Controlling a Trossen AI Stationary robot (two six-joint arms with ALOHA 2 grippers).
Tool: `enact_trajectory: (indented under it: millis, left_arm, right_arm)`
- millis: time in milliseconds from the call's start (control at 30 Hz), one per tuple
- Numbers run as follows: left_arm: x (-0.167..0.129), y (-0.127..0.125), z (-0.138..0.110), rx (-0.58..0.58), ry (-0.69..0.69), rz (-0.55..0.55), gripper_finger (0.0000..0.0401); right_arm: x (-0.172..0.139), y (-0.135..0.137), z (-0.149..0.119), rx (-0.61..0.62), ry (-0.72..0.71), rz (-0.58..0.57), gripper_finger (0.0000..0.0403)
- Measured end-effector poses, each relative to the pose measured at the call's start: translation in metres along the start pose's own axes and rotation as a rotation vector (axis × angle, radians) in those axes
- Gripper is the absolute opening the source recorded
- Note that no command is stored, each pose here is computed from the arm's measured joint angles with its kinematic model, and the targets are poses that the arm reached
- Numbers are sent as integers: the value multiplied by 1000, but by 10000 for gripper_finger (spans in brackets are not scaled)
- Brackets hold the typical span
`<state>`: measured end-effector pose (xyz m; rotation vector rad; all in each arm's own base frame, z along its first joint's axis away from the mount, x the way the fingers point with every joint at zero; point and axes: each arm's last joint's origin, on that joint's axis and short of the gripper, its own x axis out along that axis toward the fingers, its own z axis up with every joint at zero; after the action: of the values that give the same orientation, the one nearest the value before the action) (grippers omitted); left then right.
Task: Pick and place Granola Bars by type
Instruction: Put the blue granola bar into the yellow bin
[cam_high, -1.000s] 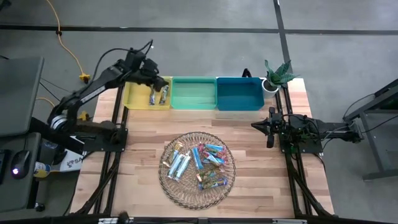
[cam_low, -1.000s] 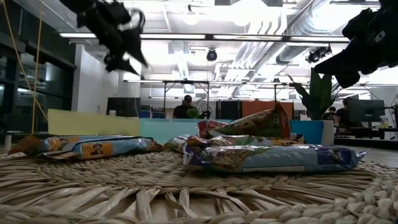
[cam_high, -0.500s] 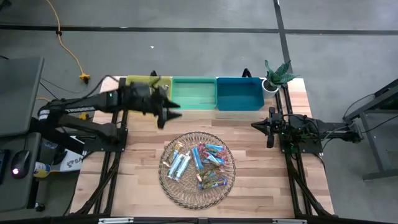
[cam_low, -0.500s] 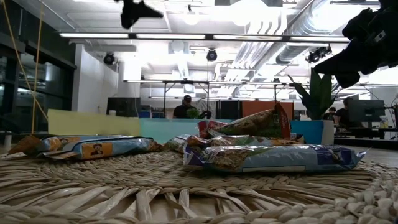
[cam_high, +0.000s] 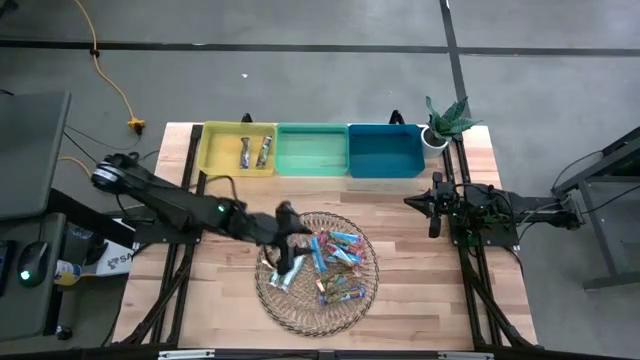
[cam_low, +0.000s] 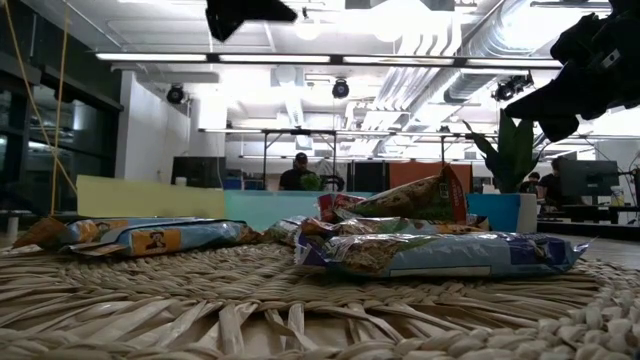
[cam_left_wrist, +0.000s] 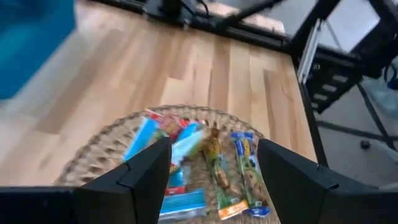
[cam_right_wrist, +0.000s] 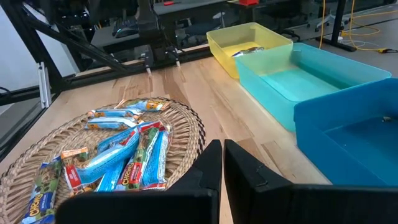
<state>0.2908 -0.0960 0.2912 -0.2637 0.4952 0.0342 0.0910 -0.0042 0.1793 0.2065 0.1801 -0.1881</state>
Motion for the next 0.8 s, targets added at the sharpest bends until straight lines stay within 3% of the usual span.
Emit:
enact_trajectory:
  millis: [167, 333, 600, 800]
  left_arm:
    - [32, -15, -18, 17, 26, -27, 236]
    - [54, -28, -9, 90, 89, -20, 236]
    - [81, -49, 21, 234, 311, 142, 236]
    - [107, -55, 15, 272, 502, 208, 236]
  right_arm:
    - [0, 0, 0, 0, 0, 0, 0]
    - [0, 0, 0, 0, -1, 0, 0]
    - [1, 0, -1, -3, 15, -3, 0]
    - [2, 0, -1, -4, 21, -5, 0]
